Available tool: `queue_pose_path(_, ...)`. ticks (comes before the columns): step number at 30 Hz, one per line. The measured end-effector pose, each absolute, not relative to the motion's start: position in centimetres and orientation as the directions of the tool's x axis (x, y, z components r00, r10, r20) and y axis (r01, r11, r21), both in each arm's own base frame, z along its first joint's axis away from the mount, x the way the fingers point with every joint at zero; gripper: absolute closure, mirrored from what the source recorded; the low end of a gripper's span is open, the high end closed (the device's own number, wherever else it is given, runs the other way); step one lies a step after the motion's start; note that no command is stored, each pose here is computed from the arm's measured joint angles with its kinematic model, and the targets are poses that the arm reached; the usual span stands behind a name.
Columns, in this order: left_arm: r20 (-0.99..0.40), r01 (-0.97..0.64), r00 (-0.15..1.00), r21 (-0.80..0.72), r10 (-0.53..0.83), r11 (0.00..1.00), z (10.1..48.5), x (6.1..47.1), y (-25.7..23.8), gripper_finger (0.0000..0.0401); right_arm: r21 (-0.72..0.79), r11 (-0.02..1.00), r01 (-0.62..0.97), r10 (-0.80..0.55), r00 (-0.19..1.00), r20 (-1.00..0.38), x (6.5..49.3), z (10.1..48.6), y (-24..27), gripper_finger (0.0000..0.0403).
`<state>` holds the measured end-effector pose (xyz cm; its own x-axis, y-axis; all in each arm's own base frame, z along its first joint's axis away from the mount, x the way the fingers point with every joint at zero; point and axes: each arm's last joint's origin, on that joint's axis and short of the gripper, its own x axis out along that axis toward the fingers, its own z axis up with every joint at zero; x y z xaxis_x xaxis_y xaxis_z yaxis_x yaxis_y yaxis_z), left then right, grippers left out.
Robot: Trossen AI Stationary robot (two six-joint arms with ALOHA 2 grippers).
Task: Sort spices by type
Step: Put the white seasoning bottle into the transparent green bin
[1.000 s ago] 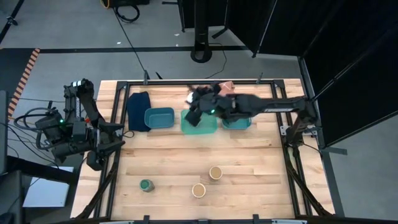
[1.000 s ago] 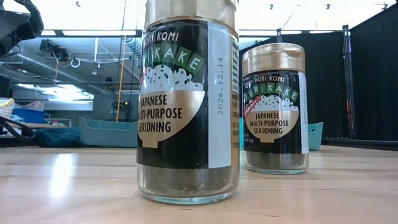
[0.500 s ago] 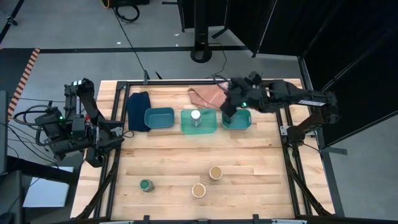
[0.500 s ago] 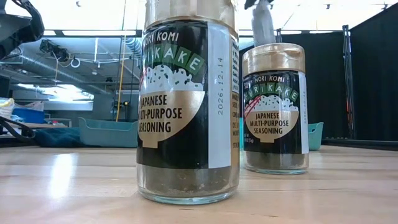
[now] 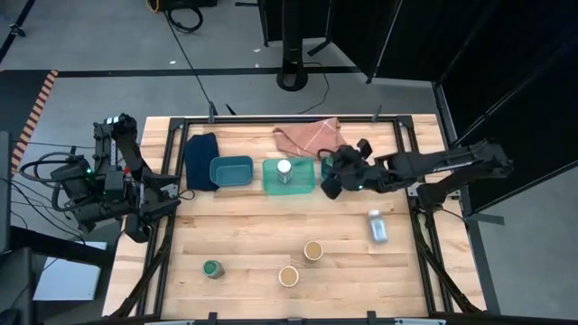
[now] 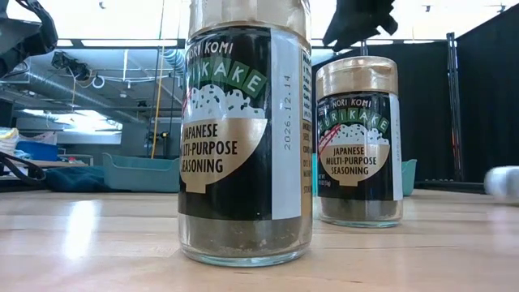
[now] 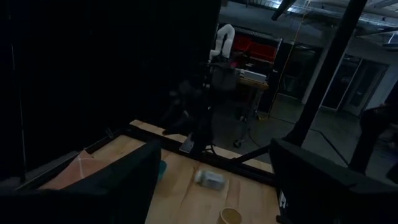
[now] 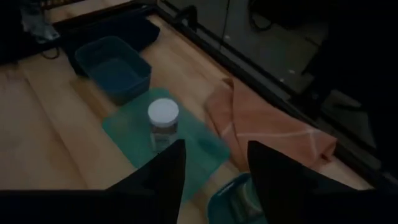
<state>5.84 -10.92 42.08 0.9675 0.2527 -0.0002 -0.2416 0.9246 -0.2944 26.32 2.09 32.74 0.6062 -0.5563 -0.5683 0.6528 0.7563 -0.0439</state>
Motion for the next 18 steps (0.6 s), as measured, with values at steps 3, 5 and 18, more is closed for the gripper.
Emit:
queue_pose_path(3, 0.0, -0.242, 0.968, -0.294, 0.253, 0.925, 42.1, 5.8, -10.9, 0.0093, 0.039, 0.814, 0.579, -0.442, 0.662, -0.606, 24.7, 34.0, 2.4, 0.0217)
queue_pose_path(5, 0.0, -0.243, 0.967, -0.295, 0.255, 0.924, 42.1, 5.9, -10.9, 0.0093, 0.124, 0.848, 0.515, -0.328, 0.694, -0.641, 23.2, 34.7, 2.9, 0.0214)
queue_pose_path(18, 0.0, -0.296, 0.951, -0.275, 0.308, 0.915, 41.9, 6.6, -10.9, 0.0093, 0.365, 0.635, 0.681, 0.062, 0.426, -0.903, 13.0, 30.5, 12.7, 0.022)
